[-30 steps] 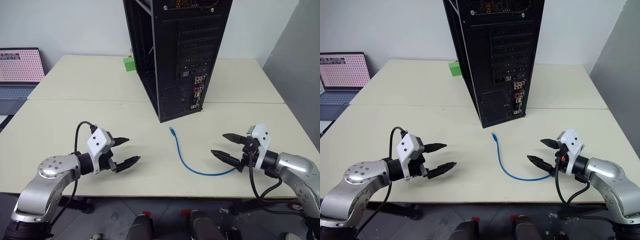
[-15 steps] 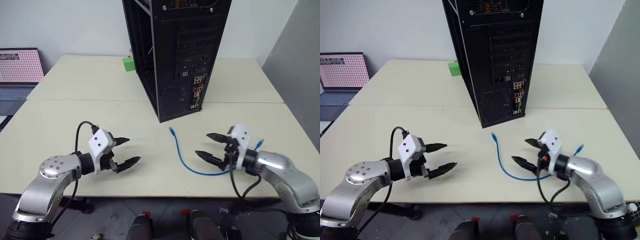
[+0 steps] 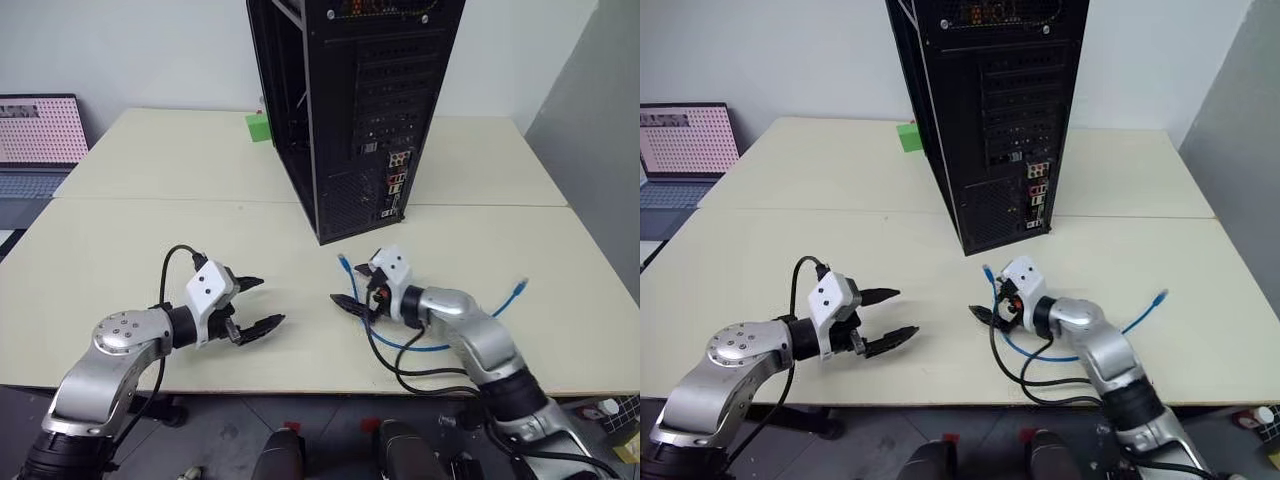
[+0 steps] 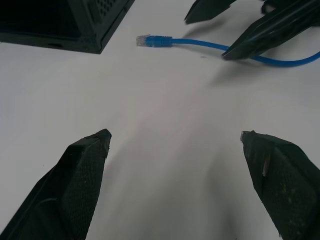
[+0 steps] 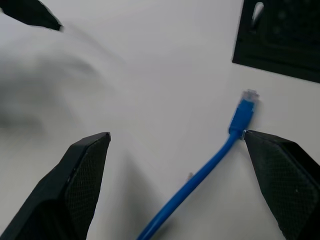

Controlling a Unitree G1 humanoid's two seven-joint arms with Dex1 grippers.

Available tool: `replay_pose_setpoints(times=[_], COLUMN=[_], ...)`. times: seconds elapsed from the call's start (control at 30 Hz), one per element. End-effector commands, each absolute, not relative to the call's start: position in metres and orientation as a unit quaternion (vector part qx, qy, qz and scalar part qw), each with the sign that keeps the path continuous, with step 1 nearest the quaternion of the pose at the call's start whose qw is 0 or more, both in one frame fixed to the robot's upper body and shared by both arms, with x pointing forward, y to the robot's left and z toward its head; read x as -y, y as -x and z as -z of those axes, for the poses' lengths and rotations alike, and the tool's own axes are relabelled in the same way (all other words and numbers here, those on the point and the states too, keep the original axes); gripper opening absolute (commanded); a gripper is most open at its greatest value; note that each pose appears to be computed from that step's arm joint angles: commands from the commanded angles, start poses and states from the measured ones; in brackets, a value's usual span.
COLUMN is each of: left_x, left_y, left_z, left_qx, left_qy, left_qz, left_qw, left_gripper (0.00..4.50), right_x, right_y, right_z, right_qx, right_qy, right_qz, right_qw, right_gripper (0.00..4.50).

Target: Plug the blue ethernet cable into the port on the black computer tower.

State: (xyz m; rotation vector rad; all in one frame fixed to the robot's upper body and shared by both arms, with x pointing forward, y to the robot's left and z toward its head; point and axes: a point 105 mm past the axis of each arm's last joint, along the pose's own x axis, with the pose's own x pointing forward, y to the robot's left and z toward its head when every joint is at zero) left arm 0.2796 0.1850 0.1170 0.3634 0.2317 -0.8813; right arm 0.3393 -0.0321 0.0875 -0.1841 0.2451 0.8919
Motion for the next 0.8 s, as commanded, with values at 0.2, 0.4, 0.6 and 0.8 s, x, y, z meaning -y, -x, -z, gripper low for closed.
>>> replay_pose_setpoints(times=[0.2, 0.4, 0.6, 0.8], left_x=[-0.182, -0.181, -0.177, -0.174], left_y=[-0.281, -0.289, -0.291, -0.294], left_z=[-0.124, -0.128, -0.124, -0.119], left_qx=[-0.089, -0.081, -0.09, -0.1], left_qy=[-0.196, -0.199, -0.201, -0.206], left_qz=[0.426, 0.421, 0.432, 0.452], left_qw=[0.879, 0.881, 0.875, 0.862], left_gripper=[4.5, 4.5, 4.5, 4.5], right_x=[0.034, 0.033, 0.035, 0.035], right_y=[-0.348, -0.353, -0.352, -0.337], right_z=[-0.091, -0.094, -0.104, -0.123], right_qx=[-0.115, -0.105, -0.085, -0.057], right_qy=[0.106, 0.129, 0.154, 0.182], right_qz=[-0.409, -0.402, -0.415, -0.468], right_qw=[0.899, 0.901, 0.893, 0.863], right_gripper=[2.89, 1.56, 0.13, 0.02])
